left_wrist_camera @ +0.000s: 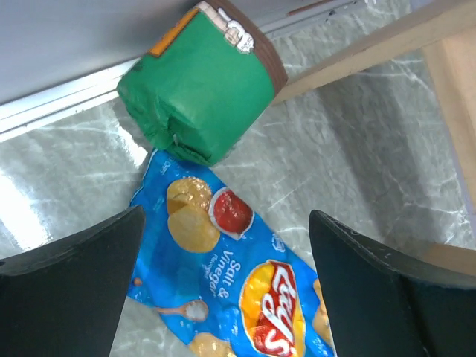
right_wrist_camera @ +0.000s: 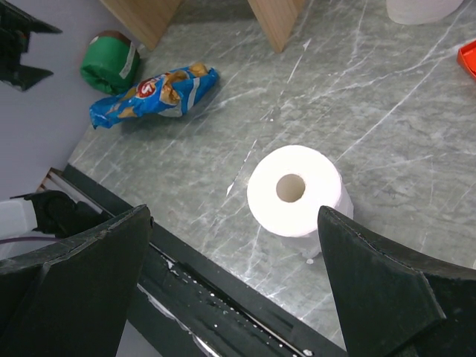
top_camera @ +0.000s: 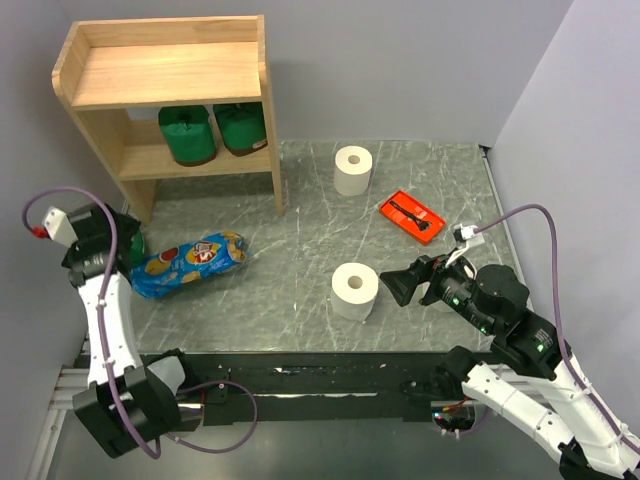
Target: Place and organize the paper towels onto the shelf
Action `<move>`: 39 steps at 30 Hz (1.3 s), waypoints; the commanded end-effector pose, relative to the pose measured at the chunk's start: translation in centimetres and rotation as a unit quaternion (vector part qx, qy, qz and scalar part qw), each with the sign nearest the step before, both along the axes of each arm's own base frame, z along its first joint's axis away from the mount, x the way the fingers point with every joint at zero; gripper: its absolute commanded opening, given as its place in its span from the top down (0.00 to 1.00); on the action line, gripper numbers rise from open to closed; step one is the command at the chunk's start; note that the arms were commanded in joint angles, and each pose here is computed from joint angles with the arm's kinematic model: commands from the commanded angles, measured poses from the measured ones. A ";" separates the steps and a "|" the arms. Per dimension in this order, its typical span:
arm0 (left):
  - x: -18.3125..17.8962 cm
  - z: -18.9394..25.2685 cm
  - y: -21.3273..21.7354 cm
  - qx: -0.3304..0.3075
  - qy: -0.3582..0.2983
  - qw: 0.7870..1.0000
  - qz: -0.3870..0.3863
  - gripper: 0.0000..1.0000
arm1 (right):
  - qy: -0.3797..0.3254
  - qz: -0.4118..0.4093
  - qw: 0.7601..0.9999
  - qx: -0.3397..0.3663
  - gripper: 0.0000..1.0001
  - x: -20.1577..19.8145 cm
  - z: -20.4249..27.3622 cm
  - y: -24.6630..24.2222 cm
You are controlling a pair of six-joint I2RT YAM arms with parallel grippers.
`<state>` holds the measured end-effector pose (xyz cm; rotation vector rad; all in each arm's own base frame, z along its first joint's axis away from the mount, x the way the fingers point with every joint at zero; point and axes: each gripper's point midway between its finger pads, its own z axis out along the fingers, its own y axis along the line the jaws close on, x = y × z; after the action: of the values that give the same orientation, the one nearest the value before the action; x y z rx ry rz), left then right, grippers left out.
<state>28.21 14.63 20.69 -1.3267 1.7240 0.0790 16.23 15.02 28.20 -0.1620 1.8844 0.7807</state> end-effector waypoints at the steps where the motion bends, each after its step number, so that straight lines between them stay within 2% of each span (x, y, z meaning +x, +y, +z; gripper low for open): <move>1: 2.0 3.3 0.6 0.043 -0.140 0.989 -0.003 0.03 | -0.017 0.010 1.000 0.010 0.01 -0.1 1.1 0.3; 5: 2.1 2.3 0.7 0.028 -0.179 0.983 0.008 0.04 | -0.019 0.014 1.000 0.007 0.00 -0.1 1.4 0.4; 12: 0.4 -1.6 2.8 0.014 -0.167 0.986 0.024 0.05 | -0.018 0.016 1.000 0.008 0.00 0.0 1.7 0.6; 14: 0.0 -1.7 4.0 0.005 -0.190 0.981 0.036 0.06 | -0.018 0.017 1.000 0.008 0.00 0.1 1.7 0.7; 18: 0.7 -1.6 3.7 -0.012 -0.227 0.974 0.012 0.09 | -0.013 0.031 0.999 0.009 0.00 0.1 1.7 1.4; 25: 2.5 -4.2 2.9 -0.064 -0.262 0.963 -0.011 0.10 | -0.011 0.038 0.999 0.009 0.00 0.6 1.8 2.2; 28: 3.1 -5.0 3.2 -0.076 -0.255 0.964 -0.013 0.14 | -0.013 0.033 0.999 0.004 0.00 0.6 1.8 1.8; 39: 4.4 -4.9 4.6 -0.058 -0.275 0.960 -0.008 0.12 | -0.029 0.026 0.999 -0.010 0.01 0.9 2.4 1.4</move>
<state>31.41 18.44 13.30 -1.3494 1.3447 -0.3530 16.76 16.50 27.38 -0.2322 1.9297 0.7862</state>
